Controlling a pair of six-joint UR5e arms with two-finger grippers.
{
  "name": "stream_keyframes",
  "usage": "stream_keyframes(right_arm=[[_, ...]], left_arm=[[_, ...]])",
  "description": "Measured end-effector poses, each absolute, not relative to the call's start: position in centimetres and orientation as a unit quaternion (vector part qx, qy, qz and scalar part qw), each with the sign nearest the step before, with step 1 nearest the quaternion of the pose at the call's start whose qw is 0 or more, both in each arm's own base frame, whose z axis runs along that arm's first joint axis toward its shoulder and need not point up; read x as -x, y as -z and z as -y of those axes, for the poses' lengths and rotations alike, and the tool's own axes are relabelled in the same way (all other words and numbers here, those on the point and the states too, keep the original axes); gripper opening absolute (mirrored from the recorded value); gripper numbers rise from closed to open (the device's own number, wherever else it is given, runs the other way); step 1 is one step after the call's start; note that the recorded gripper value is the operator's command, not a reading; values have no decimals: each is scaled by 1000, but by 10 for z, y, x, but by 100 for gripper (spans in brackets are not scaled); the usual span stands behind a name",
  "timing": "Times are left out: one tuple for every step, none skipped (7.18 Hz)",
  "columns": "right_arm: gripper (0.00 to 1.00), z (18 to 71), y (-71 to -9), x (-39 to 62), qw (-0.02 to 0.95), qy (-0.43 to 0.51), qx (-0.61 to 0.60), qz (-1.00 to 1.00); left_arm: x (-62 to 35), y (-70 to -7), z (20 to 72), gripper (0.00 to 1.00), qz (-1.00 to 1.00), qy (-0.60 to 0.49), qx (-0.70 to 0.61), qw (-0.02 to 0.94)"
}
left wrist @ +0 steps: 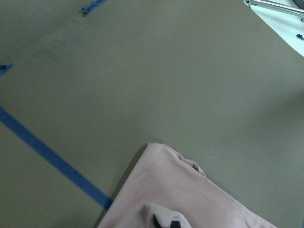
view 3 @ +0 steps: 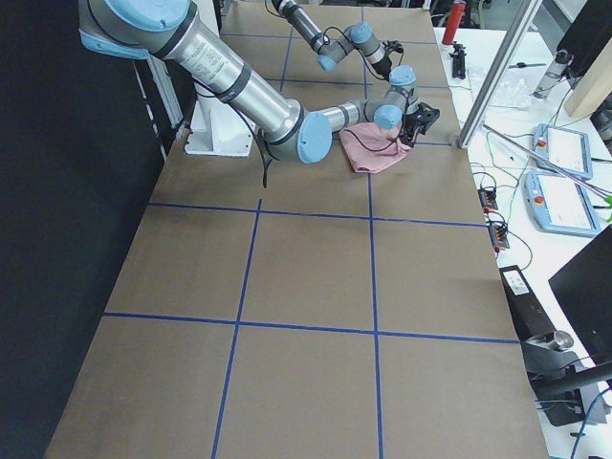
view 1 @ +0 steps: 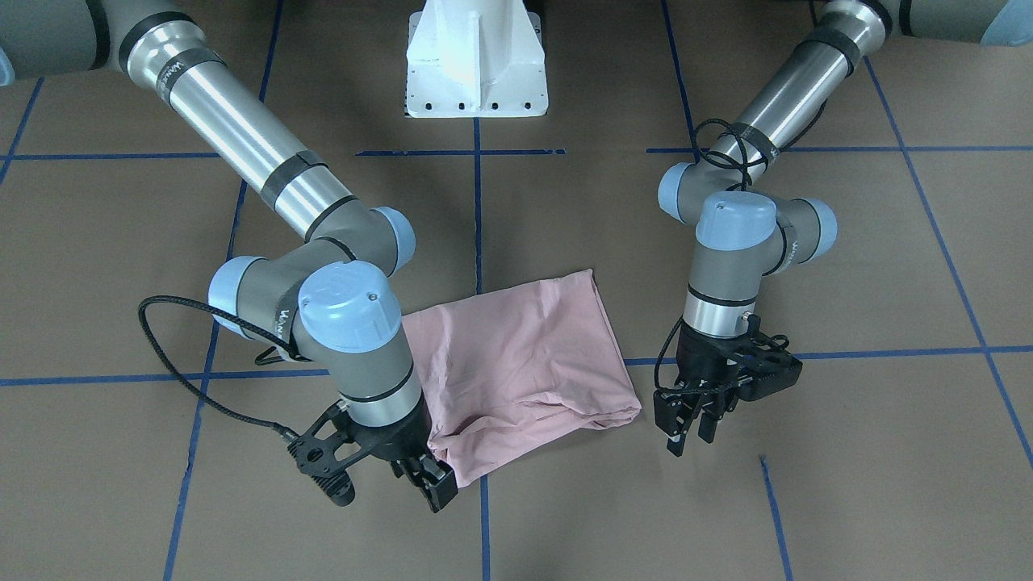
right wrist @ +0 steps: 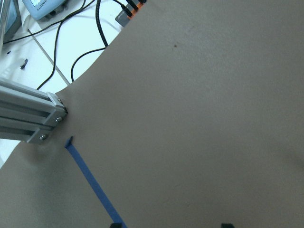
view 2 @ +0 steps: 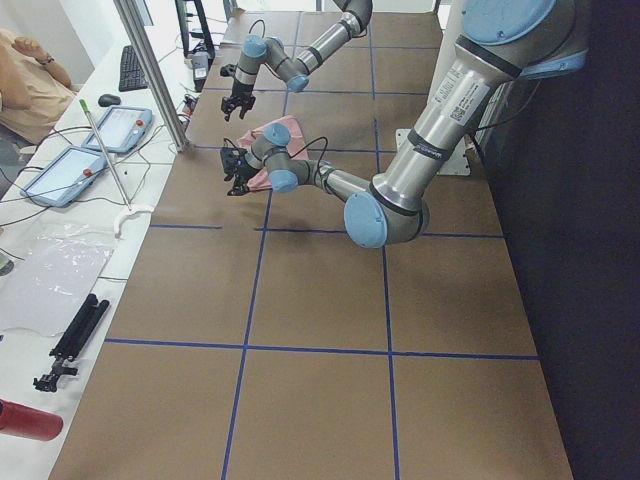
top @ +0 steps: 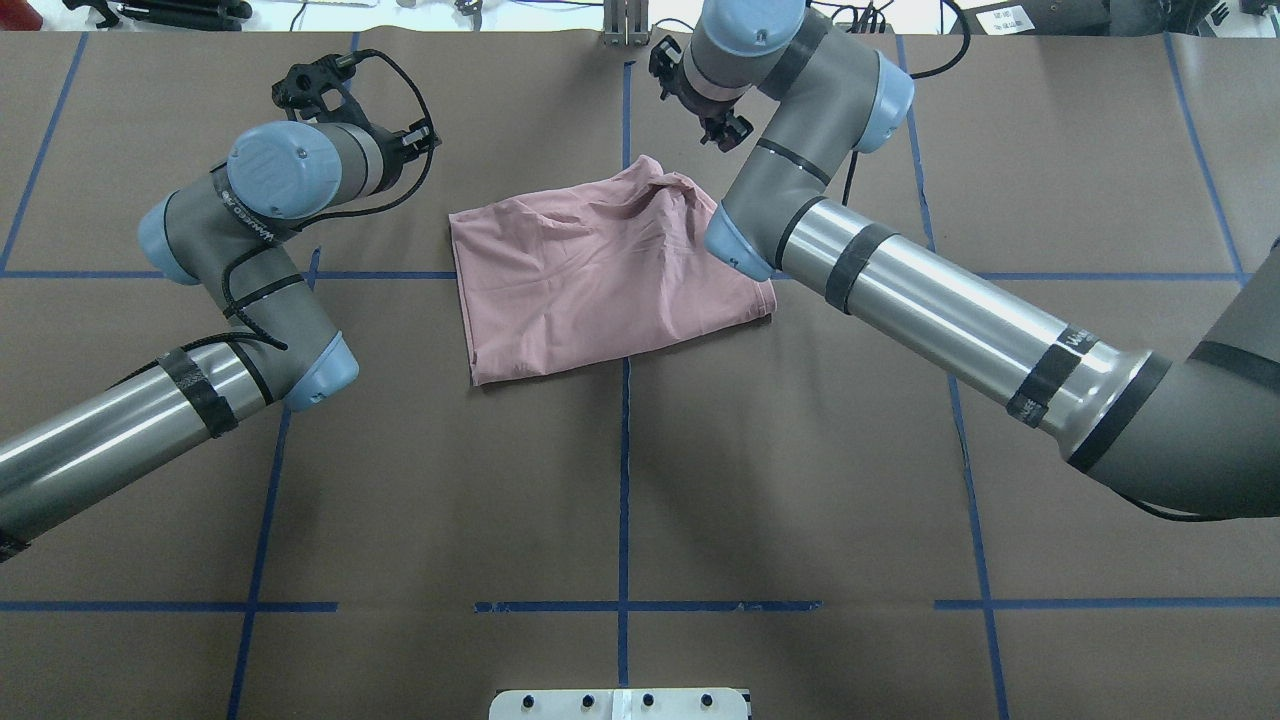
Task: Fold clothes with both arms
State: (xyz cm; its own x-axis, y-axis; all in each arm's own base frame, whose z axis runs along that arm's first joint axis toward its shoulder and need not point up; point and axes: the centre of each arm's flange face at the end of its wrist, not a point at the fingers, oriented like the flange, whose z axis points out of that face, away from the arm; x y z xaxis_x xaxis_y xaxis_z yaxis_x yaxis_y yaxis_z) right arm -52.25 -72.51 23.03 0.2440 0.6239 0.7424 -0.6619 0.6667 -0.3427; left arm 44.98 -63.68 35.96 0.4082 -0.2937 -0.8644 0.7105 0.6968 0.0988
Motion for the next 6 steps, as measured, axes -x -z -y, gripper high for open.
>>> stream_keyframes(right_arm=[[100,733,-232,506,793,-394,-21,464],[100,732,-248,482,804,-368,-24,467],[100,727,-294,435,827,-319,-30,461],[100,722,-347,372,855,-260,-39,446],[100,713,-393,297,879,-199,-50,431],[100,698,-432,227,898,-136,-61,414]], left_arm=[[-443,-351,629,100,-463,296,-223,805],[-426,-354,615,100,-477,262,-214,811],[-391,-372,596,100,-473,203,-229,826],[-346,-404,581,100,-454,137,-247,845],[-290,-446,572,100,-436,78,-244,863],[-228,-488,566,100,-424,34,-231,875]])
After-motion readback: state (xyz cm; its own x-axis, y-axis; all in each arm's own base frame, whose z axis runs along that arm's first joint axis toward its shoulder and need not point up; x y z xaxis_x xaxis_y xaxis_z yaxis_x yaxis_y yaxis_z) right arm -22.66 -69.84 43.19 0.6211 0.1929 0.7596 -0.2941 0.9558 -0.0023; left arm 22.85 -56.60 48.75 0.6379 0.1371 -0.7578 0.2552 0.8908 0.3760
